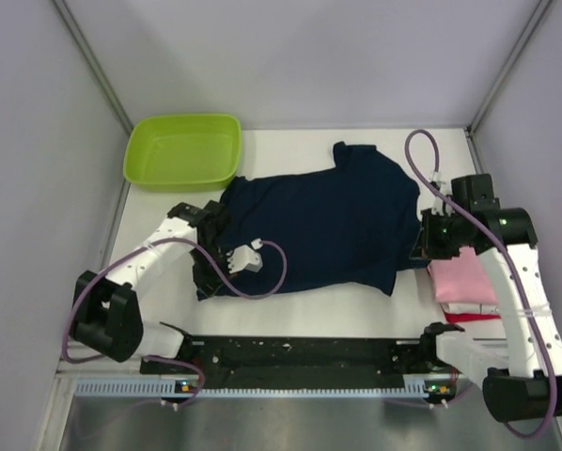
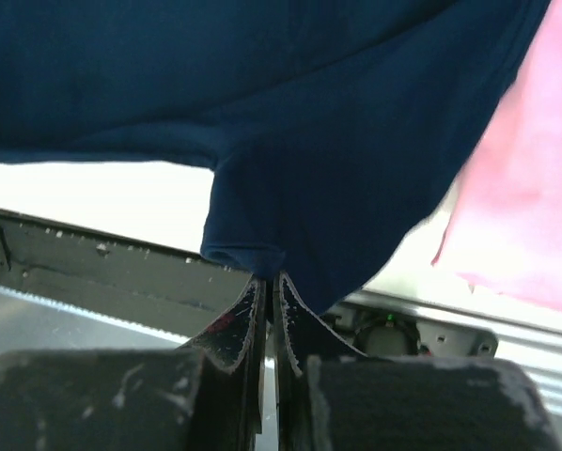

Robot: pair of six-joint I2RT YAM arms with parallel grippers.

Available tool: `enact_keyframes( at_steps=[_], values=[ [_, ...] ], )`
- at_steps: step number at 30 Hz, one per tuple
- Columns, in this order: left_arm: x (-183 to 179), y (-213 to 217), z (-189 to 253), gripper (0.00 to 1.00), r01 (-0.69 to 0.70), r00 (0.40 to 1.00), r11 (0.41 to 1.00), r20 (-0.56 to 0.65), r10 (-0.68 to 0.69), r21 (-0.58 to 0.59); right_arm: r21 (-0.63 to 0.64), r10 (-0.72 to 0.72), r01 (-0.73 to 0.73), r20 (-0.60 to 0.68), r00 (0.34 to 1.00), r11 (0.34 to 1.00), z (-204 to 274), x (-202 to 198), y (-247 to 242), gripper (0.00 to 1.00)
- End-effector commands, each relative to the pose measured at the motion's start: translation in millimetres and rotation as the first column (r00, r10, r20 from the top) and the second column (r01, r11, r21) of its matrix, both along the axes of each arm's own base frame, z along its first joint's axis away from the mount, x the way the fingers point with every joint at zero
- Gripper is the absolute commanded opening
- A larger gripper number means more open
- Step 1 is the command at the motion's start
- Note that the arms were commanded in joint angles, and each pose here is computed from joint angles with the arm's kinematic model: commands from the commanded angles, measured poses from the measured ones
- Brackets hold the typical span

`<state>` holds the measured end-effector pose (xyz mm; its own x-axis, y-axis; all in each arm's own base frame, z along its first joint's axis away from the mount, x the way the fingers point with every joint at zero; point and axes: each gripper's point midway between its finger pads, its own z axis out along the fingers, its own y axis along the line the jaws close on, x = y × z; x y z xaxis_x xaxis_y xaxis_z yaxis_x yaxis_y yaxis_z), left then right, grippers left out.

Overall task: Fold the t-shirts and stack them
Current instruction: Flatten out the tshirt, then fold the flattened tshirt in 1/3 of the way

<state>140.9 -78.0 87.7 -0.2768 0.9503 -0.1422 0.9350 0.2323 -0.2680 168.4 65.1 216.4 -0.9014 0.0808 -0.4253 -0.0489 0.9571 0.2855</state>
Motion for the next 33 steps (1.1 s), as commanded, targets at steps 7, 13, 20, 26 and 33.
enact_keyframes(
  at_steps=[7, 13, 20, 26, 33],
  values=[
    [120.5, -5.0, -5.9, 0.00, -0.321, 0.927, 0.944, 0.227, 0.298, 0.070, -0.291, 0.090, -0.057, 0.104, 0.990, 0.955, -44.7, 159.4, -29.2, 0.00],
    [136.7, 2.9, -20.9, 0.00, -0.364, 0.909, 0.925, 0.261, 0.325, 0.114, -0.362, 0.129, -0.038, 0.229, 0.965, 0.931, -42.1, 226.1, -33.9, 0.00],
    [161.5, 1.2, -18.0, 0.00, -0.397, 0.881, 0.912, 0.324, 0.346, 0.106, -0.473, 0.293, -0.118, 0.315, 0.903, 0.873, -50.5, 269.2, -36.4, 0.00],
    [172.0, 15.6, -20.5, 0.00, -0.427, 0.858, 0.888, 0.388, 0.338, 0.171, -0.566, 0.326, -0.124, 0.270, 0.906, 0.815, -56.6, 281.3, -51.8, 0.00],
    [175.5, 15.1, -21.9, 0.00, -0.438, 0.853, 0.882, 0.390, 0.347, 0.174, -0.571, 0.361, -0.147, 0.283, 0.888, 0.808, -62.1, 308.3, -45.7, 0.00]
  ],
)
